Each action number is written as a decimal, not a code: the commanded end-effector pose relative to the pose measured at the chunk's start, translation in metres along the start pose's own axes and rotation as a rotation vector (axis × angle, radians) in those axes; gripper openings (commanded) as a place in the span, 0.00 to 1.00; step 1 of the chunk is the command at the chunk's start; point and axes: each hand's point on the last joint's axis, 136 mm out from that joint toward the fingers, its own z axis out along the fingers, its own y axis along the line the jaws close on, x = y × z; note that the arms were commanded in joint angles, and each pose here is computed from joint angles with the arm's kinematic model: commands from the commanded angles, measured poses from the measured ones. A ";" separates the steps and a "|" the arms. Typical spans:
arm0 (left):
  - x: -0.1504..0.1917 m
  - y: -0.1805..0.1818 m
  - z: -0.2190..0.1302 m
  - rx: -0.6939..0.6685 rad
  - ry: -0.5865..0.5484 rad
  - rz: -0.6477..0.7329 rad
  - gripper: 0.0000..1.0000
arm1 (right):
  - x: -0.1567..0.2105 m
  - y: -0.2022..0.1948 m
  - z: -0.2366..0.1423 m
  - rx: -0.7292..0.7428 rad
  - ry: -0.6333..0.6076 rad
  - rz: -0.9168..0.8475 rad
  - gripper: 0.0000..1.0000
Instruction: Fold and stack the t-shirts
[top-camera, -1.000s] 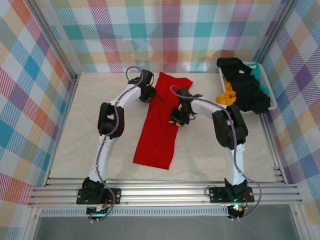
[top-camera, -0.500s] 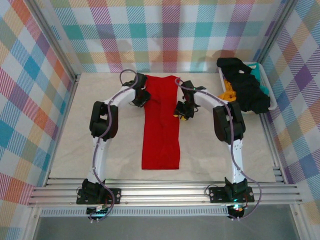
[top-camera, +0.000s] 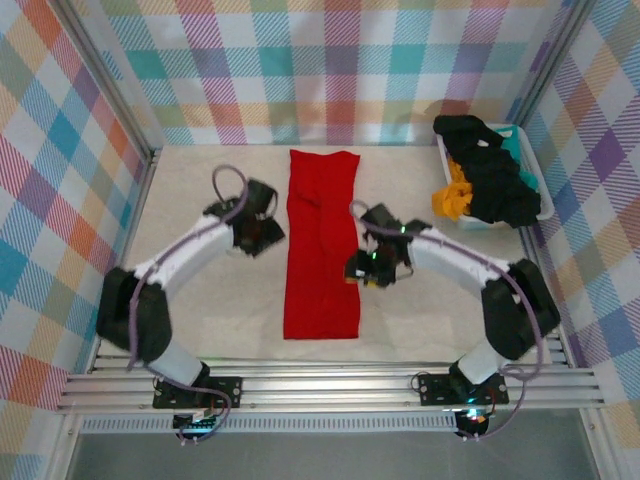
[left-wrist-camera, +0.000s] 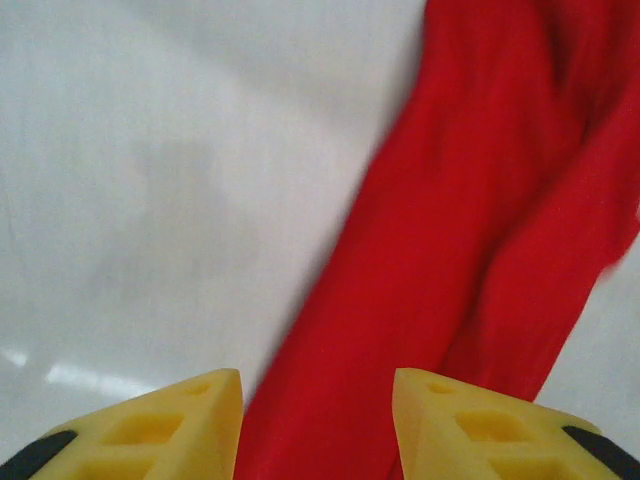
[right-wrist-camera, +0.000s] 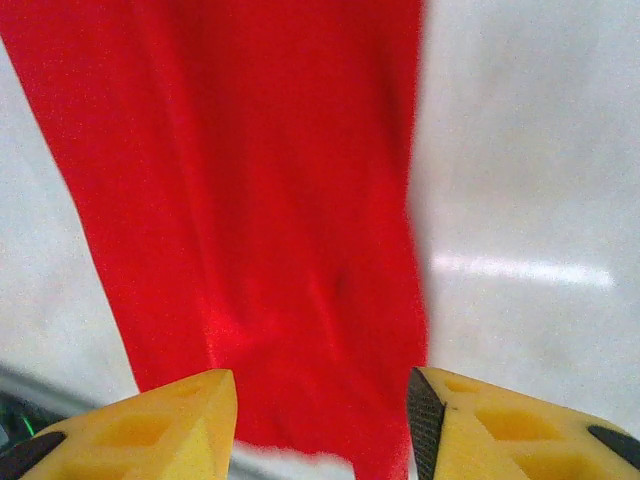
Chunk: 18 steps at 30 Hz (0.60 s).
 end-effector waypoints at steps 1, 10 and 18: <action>0.106 0.052 0.020 -0.112 0.260 0.051 0.43 | 0.060 -0.011 0.016 0.018 0.138 0.084 0.50; 0.171 0.089 0.037 -0.167 0.325 0.035 0.44 | 0.092 -0.038 0.044 0.079 0.210 0.128 0.50; 0.166 0.067 0.049 -0.067 0.276 -0.048 0.44 | 0.081 -0.020 0.051 0.098 0.172 0.095 0.49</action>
